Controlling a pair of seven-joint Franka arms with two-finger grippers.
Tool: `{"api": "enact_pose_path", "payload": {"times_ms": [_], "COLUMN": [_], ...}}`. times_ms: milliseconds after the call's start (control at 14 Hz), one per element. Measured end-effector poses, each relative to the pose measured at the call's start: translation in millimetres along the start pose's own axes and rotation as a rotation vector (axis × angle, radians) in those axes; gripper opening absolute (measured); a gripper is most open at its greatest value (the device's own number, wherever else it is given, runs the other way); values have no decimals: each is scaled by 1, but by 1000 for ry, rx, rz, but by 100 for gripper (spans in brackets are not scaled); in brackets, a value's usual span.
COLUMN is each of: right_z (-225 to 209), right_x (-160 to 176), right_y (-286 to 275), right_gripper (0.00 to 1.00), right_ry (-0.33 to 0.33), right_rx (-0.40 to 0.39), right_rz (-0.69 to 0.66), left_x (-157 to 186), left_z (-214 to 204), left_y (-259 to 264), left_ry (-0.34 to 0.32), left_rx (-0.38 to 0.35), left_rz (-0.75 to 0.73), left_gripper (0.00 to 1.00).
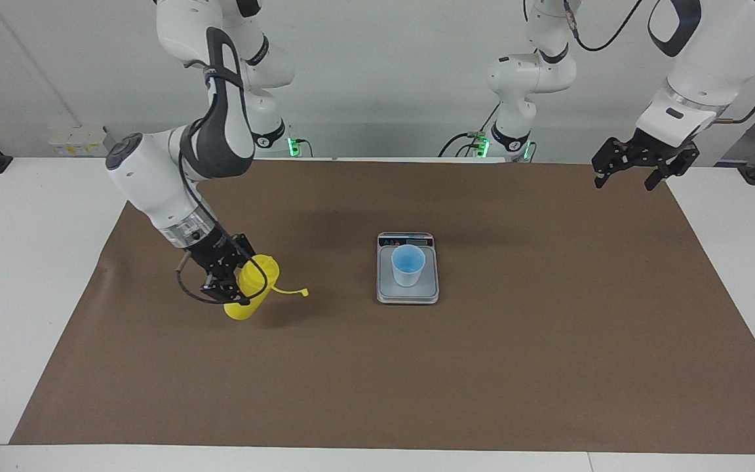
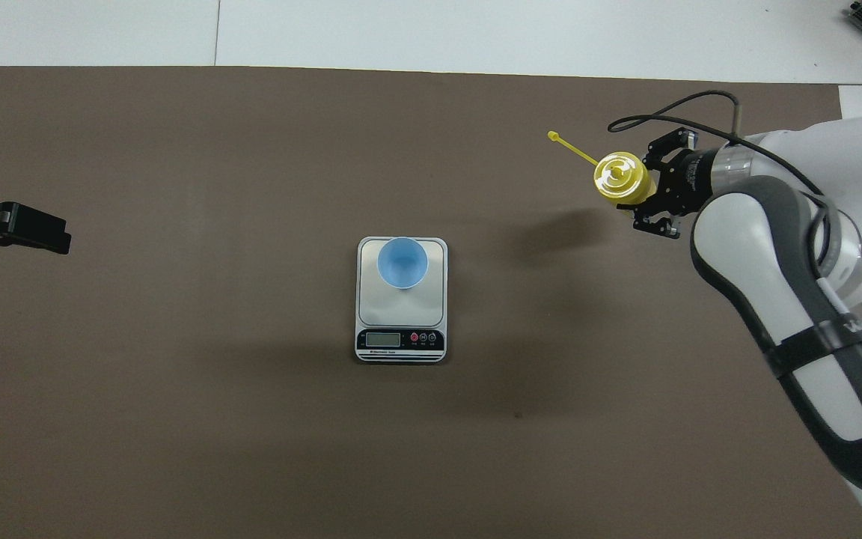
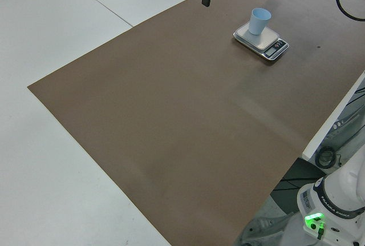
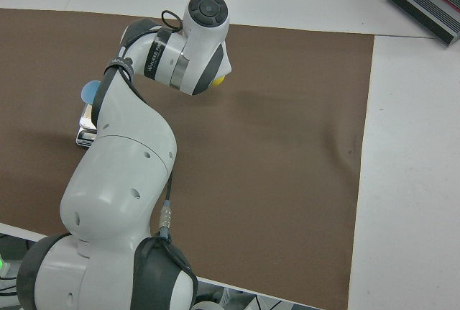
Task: Pour seasoning into cup on scale with both arms
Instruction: 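Lift the yellow bottle with the right gripper and carry it over the cup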
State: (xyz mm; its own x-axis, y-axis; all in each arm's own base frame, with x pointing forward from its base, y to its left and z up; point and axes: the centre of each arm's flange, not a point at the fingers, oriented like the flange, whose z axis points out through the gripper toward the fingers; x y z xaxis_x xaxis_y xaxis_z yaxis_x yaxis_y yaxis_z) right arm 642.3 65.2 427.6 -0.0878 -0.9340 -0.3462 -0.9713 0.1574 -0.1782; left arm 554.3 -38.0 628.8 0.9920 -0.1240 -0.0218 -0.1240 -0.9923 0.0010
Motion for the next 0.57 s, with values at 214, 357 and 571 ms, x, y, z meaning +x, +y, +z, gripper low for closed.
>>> {"api": "enact_pose_path", "payload": {"times_ms": [214, 357, 571], "right_z": [9, 15, 21], "right_x": [-50, -77, -113], "right_y": [9, 17, 28], "right_gripper": [56, 56, 56], "right_ry": [91, 115, 198], "right_rx": [47, 67, 129], "right_rz": [-87, -130, -177], "left_x": [0, 0, 0], "left_z": [0, 0, 0], "left_y": [0, 0, 0], "left_ry": [0, 0, 0], "left_rx": [0, 0, 0], "left_rz": [-1, -1, -1], "left_gripper": [100, 100, 100]}}
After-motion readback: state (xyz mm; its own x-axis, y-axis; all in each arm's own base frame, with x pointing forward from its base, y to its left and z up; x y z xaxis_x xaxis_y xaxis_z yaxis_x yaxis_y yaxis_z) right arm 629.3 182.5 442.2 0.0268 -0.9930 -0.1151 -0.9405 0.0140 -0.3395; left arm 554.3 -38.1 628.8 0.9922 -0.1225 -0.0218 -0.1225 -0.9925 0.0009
